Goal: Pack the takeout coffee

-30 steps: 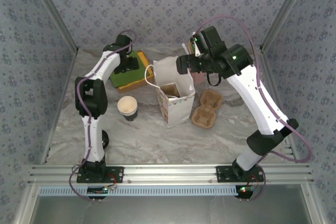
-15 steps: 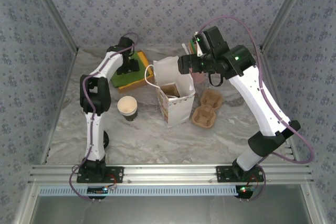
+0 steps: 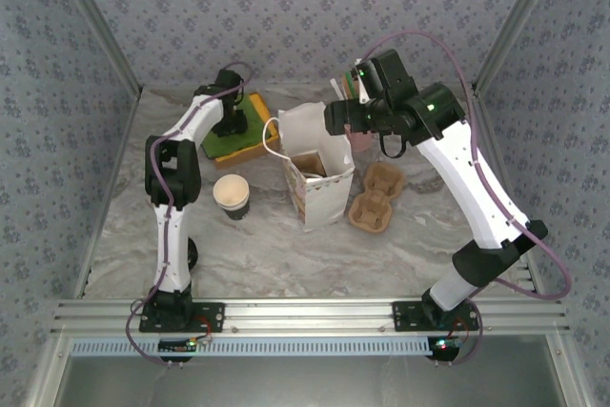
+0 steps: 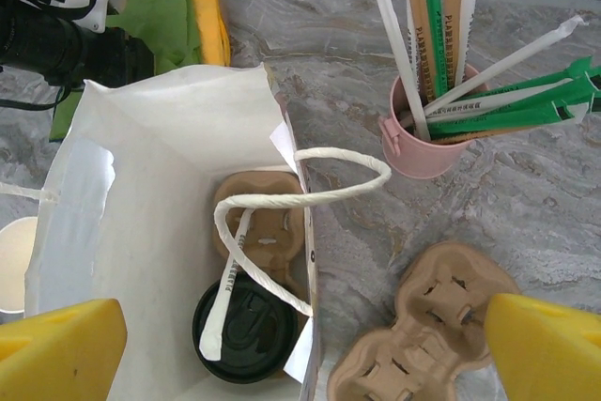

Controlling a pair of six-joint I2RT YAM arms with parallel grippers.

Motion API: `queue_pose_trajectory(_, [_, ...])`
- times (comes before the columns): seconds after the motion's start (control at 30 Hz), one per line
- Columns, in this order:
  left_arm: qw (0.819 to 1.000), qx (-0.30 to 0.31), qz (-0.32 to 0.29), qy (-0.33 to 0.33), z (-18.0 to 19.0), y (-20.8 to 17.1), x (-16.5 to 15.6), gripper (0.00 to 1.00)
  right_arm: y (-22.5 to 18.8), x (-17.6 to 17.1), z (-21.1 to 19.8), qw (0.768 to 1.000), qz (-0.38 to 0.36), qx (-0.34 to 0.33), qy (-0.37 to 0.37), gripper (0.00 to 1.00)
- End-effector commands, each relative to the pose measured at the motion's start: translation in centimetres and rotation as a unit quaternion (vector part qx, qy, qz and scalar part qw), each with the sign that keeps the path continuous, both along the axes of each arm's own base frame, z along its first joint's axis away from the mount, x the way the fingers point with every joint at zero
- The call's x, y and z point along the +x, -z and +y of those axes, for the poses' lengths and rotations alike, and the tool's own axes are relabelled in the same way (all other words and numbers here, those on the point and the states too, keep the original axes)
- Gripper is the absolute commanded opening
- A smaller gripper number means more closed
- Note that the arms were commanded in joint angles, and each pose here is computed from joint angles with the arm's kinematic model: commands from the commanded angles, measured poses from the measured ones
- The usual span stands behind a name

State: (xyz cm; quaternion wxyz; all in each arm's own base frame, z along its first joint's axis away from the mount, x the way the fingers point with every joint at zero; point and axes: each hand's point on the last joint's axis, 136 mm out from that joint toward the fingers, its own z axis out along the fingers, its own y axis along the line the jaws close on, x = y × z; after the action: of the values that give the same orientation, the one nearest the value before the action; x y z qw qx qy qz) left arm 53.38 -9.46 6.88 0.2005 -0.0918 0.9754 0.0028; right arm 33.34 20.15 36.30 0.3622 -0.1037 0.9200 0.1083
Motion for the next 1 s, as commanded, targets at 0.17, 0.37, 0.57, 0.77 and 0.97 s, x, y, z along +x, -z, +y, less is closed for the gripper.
queue_pose_trajectory(0.17, [0.999, 0.005, -0.040, -0.006, 0.9, -5.5, -0.3, 0.19, -0.8, -0.3, -0.4, 1.000, -0.010, 0.016, 0.004, 1.00])
queue_pose_trajectory(0.37, [0.999, 0.009, -0.042, -0.005, 1.1, -6.2, -0.6, 0.09, -0.7, -0.3, -0.3, 1.000, -0.009, 0.018, 0.003, 1.00])
queue_pose_trajectory(0.57, [1.000, 0.012, -0.029, 0.001, 1.2, -4.6, -0.4, 0.57, -0.5, -0.5, -0.2, 1.000, -0.005, 0.018, 0.001, 1.00])
queue_pose_trajectory(0.77, [1.000, 0.000, -0.007, 0.007, 1.1, -2.0, 0.2, 0.60, -0.5, -0.7, -0.6, 1.000, -0.003, 0.014, 0.004, 1.00])
queue_pose_trajectory(0.97, [1.000, -0.001, 0.017, 0.008, 1.1, 0.3, 0.0, 0.58, -0.5, -0.6, -0.9, 1.000, -0.002, 0.014, 0.008, 1.00])
